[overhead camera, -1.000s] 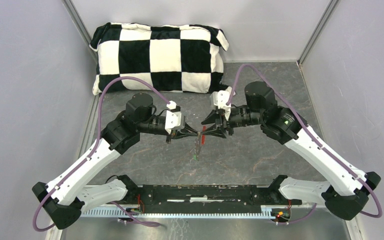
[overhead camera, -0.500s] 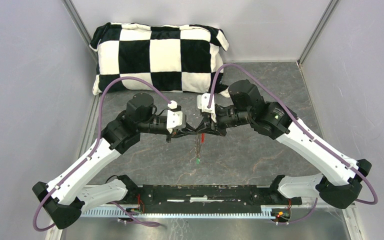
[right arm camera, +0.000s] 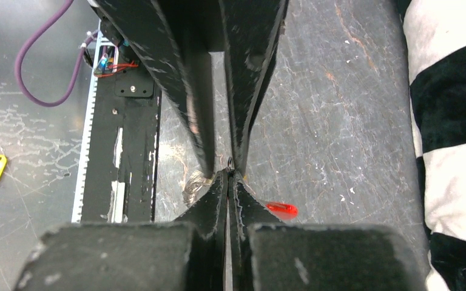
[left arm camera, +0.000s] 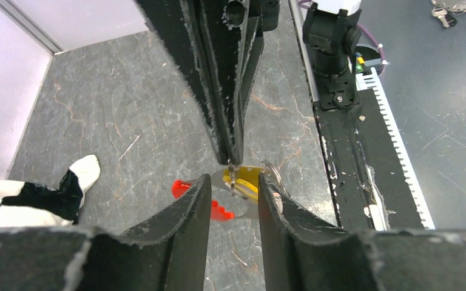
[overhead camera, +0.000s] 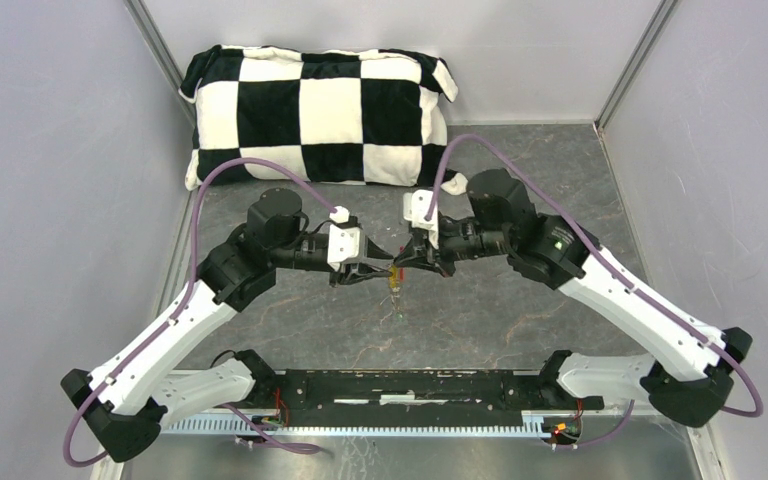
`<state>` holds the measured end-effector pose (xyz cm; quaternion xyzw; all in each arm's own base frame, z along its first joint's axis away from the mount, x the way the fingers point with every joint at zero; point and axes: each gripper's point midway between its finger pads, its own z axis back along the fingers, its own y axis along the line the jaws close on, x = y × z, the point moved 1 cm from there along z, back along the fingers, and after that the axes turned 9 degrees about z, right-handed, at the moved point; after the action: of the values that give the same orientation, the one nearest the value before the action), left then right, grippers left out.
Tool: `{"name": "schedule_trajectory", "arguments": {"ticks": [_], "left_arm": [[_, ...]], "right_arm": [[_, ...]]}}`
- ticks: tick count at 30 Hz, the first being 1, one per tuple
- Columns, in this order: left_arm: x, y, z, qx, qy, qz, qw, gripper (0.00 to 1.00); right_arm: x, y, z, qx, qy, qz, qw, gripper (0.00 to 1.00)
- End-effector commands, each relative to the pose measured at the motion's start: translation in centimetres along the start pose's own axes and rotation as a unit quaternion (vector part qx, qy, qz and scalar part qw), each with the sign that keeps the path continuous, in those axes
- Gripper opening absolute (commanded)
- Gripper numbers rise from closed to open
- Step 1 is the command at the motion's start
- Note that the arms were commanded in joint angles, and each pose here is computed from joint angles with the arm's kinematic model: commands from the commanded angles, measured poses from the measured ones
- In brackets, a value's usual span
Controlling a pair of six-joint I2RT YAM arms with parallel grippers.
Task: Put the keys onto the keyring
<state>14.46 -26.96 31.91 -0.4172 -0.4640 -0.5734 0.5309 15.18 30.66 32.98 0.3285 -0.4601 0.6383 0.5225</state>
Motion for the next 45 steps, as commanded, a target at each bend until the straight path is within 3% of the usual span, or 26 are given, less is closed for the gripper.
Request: {"name": "schedule_trajectory", "arguments": {"ticks": [1, 9, 15, 21, 28, 34, 37, 40, 42, 45], "left_arm": [[1.0, -1.0, 0.7, -0.017, -0.022, -0.044, 0.999, 0.41], [1.7, -1.2, 0.9, -0.022, -0.034, -0.073, 0.996, 0.42], [2.9, -1.8, 0.9, -0.038, -0.049, -0.063, 0.996, 0.38], [2.6, -1.9, 1.1, -0.035, -0.05, -0.084, 0.995, 0.22], [2.9, -1.5, 1.7, -0.008, -0.061, -0.177, 0.982, 0.07], [2.8, -1.4, 2.0, 0.008, -0.072, -0.252, 0.965, 0.02], [2.8, -0.9, 2.2, 0.028, -0.065, -0.236, 0.969, 0.26], [2.9, -1.0, 2.4, 0.035, -0.062, -0.189, 0.979, 0.39], [2.8, -1.2, 2.3, 0.032, -0.065, -0.157, 0.985, 0.58], [3.0, -1.5, 2.1, 0.028, -0.077, -0.11, 0.991, 0.64]], "right_arm": [[5.0, 0.8, 1.6, -0.016, -0.146, 0.025, 0.989, 0.0], [5.9, 2.0, 2.8, -0.047, -0.279, 0.003, 0.959, 0.0], [5.2, 1.9, 3.3, -0.081, -0.332, -0.021, 0.94, 0.0], [5.0, 1.4, 3.3, -0.101, -0.347, -0.038, 0.932, 0.0], [4.6, 1.3, 2.9, -0.098, -0.355, -0.065, 0.928, 0.0], [4.3, 1.4, 2.7, -0.095, -0.362, -0.081, 0.924, 0.0], [4.3, 1.5, 2.7, -0.094, -0.359, -0.078, 0.925, 0.0], [4.3, 1.5, 2.7, -0.092, -0.351, -0.071, 0.929, 0.0], [4.4, 1.7, 2.7, -0.086, -0.351, -0.068, 0.93, 0.0], [4.5, 1.8, 2.4, -0.074, -0.35, -0.071, 0.931, 0.0]]}}
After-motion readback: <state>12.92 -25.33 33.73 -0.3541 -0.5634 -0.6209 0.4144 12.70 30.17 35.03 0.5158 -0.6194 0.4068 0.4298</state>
